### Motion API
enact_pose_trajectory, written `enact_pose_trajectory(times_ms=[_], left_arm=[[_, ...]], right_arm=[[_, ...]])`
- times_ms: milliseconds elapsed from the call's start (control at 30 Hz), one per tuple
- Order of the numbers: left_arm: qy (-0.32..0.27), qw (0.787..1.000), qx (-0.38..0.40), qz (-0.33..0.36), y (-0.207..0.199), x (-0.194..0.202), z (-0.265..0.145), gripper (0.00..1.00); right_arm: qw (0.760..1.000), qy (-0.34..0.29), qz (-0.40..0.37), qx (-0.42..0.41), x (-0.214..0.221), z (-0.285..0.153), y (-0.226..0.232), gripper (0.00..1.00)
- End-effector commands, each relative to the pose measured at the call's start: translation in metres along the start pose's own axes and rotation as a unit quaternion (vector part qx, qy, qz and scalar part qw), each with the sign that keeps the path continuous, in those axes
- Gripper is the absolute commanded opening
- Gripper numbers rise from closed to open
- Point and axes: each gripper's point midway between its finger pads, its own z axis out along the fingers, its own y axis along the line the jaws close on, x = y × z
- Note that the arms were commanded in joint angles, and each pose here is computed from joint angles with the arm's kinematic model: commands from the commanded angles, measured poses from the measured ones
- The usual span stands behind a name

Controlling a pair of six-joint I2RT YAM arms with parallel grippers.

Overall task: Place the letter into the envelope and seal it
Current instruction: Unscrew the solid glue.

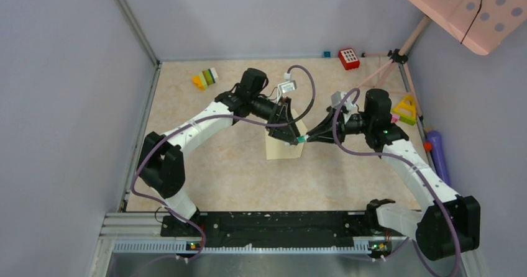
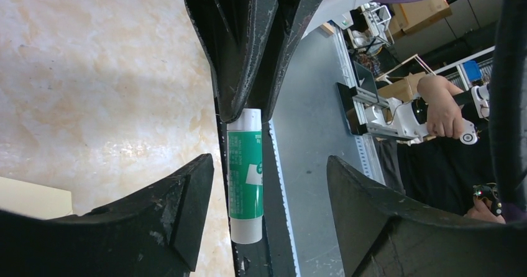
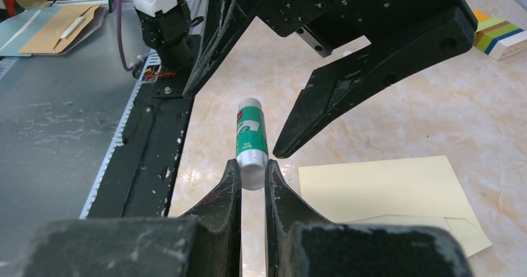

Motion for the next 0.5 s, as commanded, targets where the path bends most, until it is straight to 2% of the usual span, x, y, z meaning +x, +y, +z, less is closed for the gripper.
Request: enact_pose_trajectory(times_ms=[0, 233, 467], left_arm=[[0.005, 1.000, 0.016, 0.018, -0.0065, 0.0030, 0.0005, 0.71], [0.012, 1.000, 0.001, 0.017, -0.0026, 0.0082, 0.0011, 0.55], [0.022, 1.000, -0.002, 0.019, -0.0030, 0.0123, 0.0051, 0.50]], right_arm=[[0.999, -0.005, -0.041, -0.007, -0.0110, 0.0023, -0.0006, 0.00], [0.999, -0.004, -0.043, -0.006, -0.0104, 0.0025, -0.0015, 0.00], [0.999, -0.003, -0.044, -0.001, -0.0102, 0.0024, -0.0036, 0.00]])
